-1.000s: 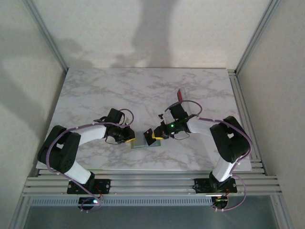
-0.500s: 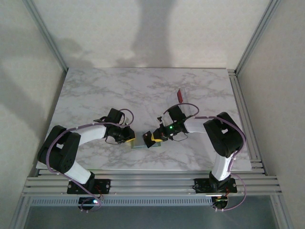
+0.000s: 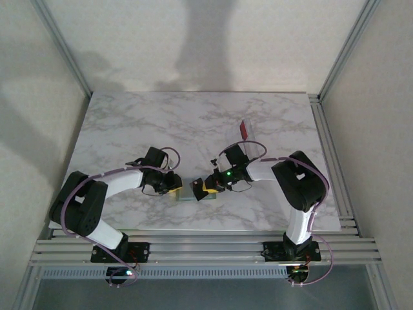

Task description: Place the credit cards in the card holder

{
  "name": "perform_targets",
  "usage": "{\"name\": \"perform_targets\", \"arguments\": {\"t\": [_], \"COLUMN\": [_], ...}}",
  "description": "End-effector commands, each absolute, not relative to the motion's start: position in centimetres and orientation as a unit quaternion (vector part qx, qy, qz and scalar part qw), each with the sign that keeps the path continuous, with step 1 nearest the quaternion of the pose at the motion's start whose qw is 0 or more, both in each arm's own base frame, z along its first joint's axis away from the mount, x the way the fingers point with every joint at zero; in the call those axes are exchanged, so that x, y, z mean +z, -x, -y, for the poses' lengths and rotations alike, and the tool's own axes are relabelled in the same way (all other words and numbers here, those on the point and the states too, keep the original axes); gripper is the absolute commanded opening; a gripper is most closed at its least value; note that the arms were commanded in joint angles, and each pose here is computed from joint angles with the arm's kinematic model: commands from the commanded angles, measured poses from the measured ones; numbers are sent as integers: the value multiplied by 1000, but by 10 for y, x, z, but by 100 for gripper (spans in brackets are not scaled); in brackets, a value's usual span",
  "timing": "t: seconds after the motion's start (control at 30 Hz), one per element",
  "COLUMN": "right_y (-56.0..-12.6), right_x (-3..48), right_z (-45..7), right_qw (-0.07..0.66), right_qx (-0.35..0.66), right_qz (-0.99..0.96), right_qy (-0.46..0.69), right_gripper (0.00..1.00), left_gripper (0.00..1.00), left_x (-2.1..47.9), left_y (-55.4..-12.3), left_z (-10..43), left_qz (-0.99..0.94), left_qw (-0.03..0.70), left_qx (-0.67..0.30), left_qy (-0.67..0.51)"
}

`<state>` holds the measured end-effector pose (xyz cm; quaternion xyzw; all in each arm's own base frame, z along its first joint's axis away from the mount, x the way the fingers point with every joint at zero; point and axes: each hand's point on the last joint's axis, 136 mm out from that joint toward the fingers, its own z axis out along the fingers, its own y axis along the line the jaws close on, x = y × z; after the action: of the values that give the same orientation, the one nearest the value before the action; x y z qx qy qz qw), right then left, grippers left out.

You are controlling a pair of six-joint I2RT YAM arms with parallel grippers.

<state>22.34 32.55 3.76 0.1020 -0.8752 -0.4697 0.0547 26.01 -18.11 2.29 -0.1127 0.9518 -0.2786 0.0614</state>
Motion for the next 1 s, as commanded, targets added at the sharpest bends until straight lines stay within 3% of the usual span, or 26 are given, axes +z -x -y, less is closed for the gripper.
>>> {"name": "perform_targets", "arguments": {"t": [0.0, 0.17, 0.47, 0.97], "right_y": [-224, -227, -233, -236], "right_x": [26, 26, 32, 28], "right_z": [-324, -324, -330, -334], "right_qw": [49, 40, 17, 5], "right_qx": [-448, -441, -447, -450], "right_qz": [889, 893, 892, 891], "right_qy": [-86, -80, -70, -56], "right_gripper": [9, 10, 2, 3], "left_gripper": [26, 20, 14, 13], "left_x": [21, 15, 13, 9], "left_y": [-248, -240, -235, -233], "left_z": [170, 168, 170, 170], "left_qz": [-959, -960, -959, -959], "left_qw": [55, 46, 39, 35], "left_qx": [-252, -251, -258, -258], "left_qy": [114, 118, 112, 111]}}
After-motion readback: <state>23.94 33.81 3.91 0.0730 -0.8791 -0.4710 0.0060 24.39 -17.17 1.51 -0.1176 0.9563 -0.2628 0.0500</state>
